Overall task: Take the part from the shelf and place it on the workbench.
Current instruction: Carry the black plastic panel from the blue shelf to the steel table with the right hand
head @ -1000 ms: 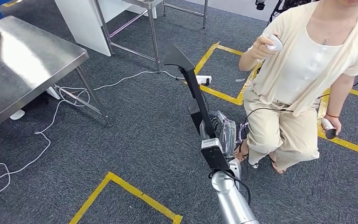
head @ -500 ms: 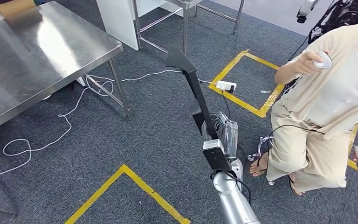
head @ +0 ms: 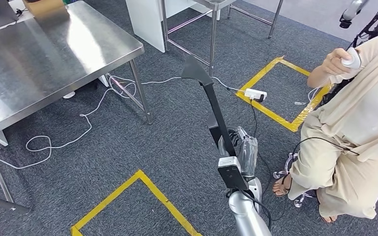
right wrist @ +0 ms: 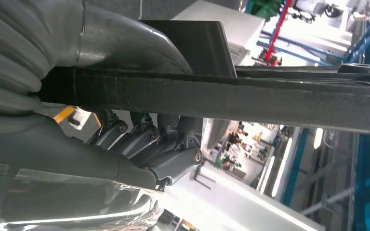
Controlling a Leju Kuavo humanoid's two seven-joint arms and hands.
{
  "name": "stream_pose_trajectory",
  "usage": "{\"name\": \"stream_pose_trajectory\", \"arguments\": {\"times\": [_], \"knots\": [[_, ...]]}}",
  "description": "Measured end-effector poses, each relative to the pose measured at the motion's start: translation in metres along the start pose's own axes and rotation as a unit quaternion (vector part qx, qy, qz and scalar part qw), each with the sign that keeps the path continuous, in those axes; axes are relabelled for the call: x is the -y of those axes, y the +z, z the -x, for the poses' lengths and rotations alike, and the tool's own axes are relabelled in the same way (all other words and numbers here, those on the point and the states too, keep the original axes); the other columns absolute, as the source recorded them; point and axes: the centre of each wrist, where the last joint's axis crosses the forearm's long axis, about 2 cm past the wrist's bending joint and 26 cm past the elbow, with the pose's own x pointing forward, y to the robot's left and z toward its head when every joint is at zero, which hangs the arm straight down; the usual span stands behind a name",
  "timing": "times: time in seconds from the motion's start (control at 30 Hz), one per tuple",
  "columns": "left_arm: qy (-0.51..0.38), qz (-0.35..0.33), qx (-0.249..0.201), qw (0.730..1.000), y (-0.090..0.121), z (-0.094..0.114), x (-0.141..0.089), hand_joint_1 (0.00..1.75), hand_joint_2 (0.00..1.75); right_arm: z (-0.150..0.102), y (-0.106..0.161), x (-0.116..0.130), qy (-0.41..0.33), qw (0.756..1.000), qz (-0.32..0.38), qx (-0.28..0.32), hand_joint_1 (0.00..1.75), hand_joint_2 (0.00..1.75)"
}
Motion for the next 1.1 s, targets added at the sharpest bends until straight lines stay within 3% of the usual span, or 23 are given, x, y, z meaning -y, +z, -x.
{"name": "stream_pose_trajectory", "arguments": {"times": [0.33, 0.77, 0.93, 1.1], "knots": [[-0.007, 0.008, 0.010, 1.000, -0.001, -0.005, 0.002, 0.00, 0.00, -0.009, 0.000, 0.009, 0.008, 1.000, 0.008, 0.015, 1.75, 1.75], [-0.004, 0.008, 0.010, 1.000, 0.001, 0.001, 0.002, 0.00, 0.00, -0.002, -0.003, 0.021, 0.034, 0.999, -0.003, 0.030, 1.75, 1.75], [0.004, 0.008, 0.013, 1.000, 0.001, 0.002, 0.003, 0.00, 0.00, -0.001, -0.043, 0.031, 0.055, 0.997, -0.006, 0.050, 1.75, 1.75], [0.012, 0.018, 0.020, 1.000, 0.001, 0.002, 0.003, 0.00, 0.00, -0.008, -0.128, 0.057, 0.103, 0.989, 0.024, 0.101, 1.75, 1.75]]}}
